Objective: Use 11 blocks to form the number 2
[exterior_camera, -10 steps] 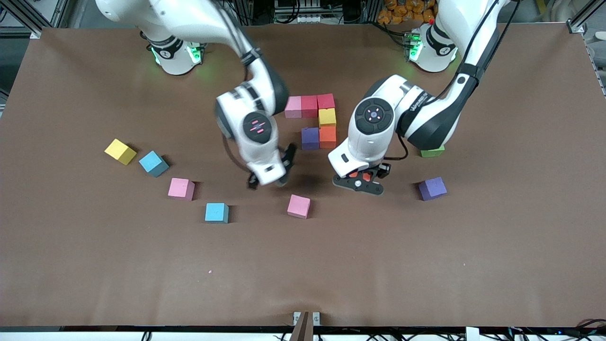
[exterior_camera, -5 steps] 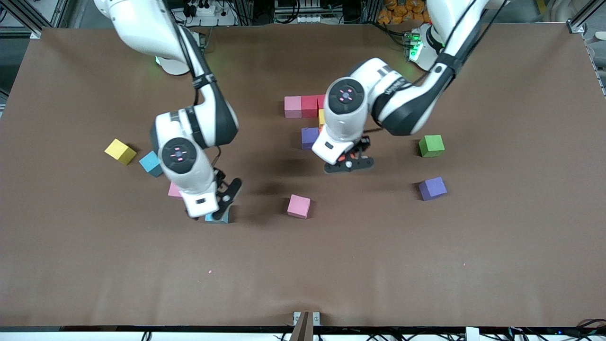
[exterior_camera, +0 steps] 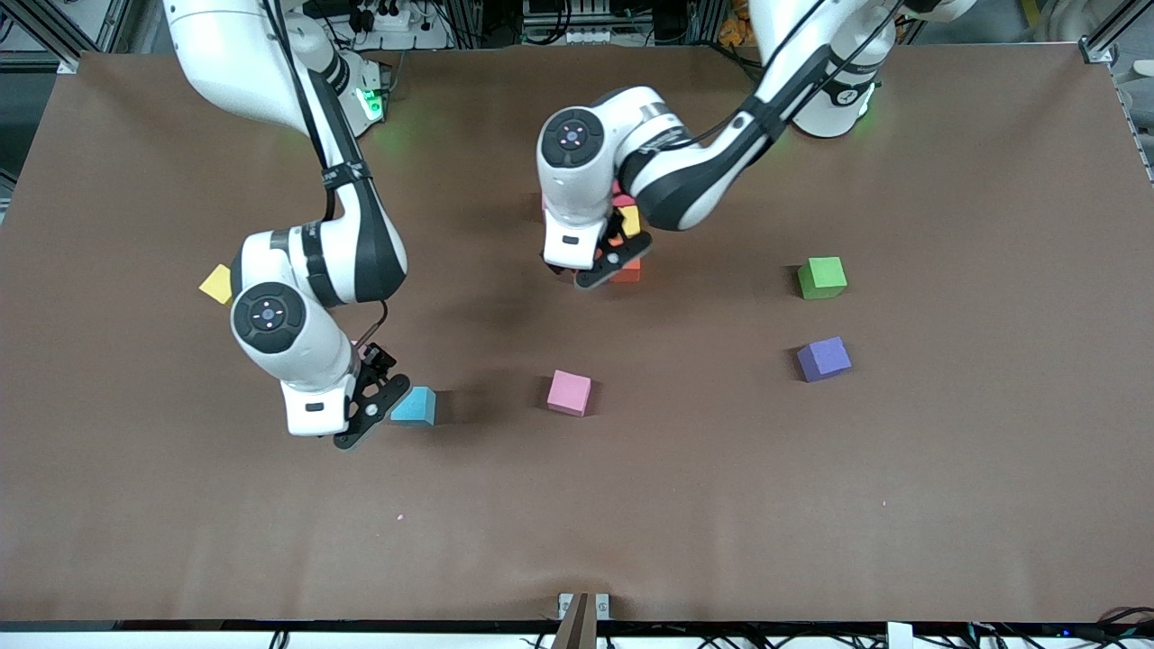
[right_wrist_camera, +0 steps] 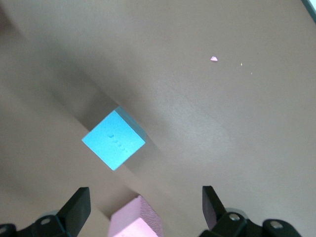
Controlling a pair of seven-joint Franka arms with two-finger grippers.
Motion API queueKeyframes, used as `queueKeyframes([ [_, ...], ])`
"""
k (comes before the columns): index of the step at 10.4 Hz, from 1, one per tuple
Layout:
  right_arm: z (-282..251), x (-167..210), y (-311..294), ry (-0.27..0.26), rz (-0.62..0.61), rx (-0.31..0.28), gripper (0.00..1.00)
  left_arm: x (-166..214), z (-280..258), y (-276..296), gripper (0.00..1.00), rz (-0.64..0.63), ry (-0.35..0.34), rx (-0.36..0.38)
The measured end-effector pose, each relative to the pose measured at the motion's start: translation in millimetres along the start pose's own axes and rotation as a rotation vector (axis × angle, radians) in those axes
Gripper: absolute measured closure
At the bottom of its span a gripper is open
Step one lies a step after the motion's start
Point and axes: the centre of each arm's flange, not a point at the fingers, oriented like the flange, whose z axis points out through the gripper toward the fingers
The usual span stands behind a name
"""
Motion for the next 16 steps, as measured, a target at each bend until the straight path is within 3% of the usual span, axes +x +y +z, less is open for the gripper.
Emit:
queueKeyframes([
  [4,-1,8,-12,0.025,0.023,0.033,0.0,-40,26,17,0.44,-0.419,-0.08,-0.083],
  [8,-54,26,-35,0.115,-0.027,0.024,0.0,-71,46,15,0.44,-0.635,-0.072,-0.073],
  [10,-39,6,6,0.11,0.017,0.016,0.0,-68,62,16,0.44,-0.758,-0.059,-0.073],
  [13,-5,-24,61,0.1,0.082,0.011,0.0,-66,73,18,0.44,-0.819,-0.061,-0.073],
  [16,-7,-12,44,0.109,0.104,0.025,0.0,-67,83,16,0.44,-0.825,-0.055,-0.059],
])
